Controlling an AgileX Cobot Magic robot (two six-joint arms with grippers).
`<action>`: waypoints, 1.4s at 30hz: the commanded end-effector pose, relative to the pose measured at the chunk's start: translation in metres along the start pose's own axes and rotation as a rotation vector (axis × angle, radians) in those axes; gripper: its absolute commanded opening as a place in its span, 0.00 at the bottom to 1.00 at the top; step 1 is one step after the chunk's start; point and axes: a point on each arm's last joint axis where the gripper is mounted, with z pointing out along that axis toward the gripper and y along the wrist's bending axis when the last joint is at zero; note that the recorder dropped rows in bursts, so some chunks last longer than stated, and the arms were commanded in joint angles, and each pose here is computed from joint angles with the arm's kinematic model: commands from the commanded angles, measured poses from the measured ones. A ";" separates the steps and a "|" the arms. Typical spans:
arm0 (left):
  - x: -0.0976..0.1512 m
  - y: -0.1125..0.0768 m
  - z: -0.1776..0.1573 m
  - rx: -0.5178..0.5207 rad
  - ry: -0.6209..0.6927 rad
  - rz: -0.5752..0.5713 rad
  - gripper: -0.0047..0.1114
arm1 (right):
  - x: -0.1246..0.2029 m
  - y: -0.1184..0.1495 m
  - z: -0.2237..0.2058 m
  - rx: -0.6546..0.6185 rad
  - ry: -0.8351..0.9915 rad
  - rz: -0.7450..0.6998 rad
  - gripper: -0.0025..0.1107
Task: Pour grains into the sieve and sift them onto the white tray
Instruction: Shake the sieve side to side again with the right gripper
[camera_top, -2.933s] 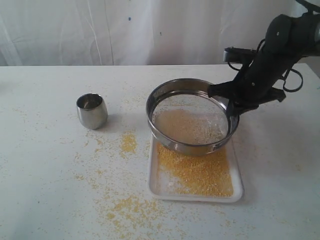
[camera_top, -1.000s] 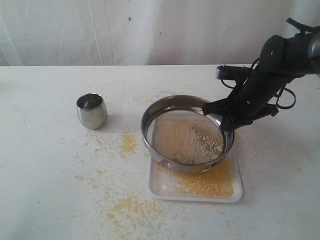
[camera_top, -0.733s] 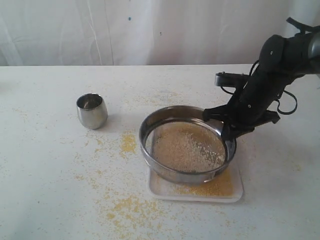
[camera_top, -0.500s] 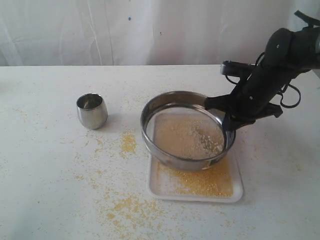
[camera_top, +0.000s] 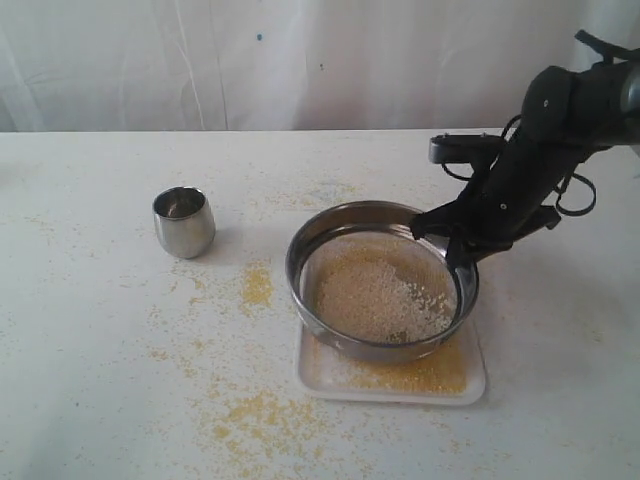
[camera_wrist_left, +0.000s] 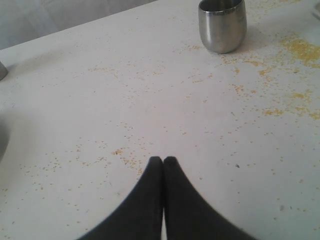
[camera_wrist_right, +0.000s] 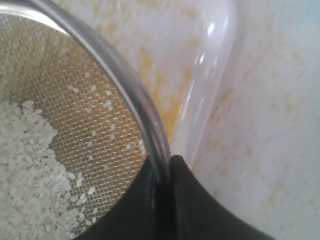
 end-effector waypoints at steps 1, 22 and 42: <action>0.001 -0.001 0.000 0.010 -0.003 0.000 0.04 | -0.004 -0.002 -0.006 0.006 -0.032 0.012 0.02; 0.001 -0.001 0.000 0.010 -0.003 0.000 0.04 | -0.012 -0.004 0.001 0.016 -0.116 0.065 0.02; 0.001 -0.001 0.000 0.010 -0.003 0.000 0.04 | 0.005 0.000 -0.002 -0.024 0.077 0.067 0.02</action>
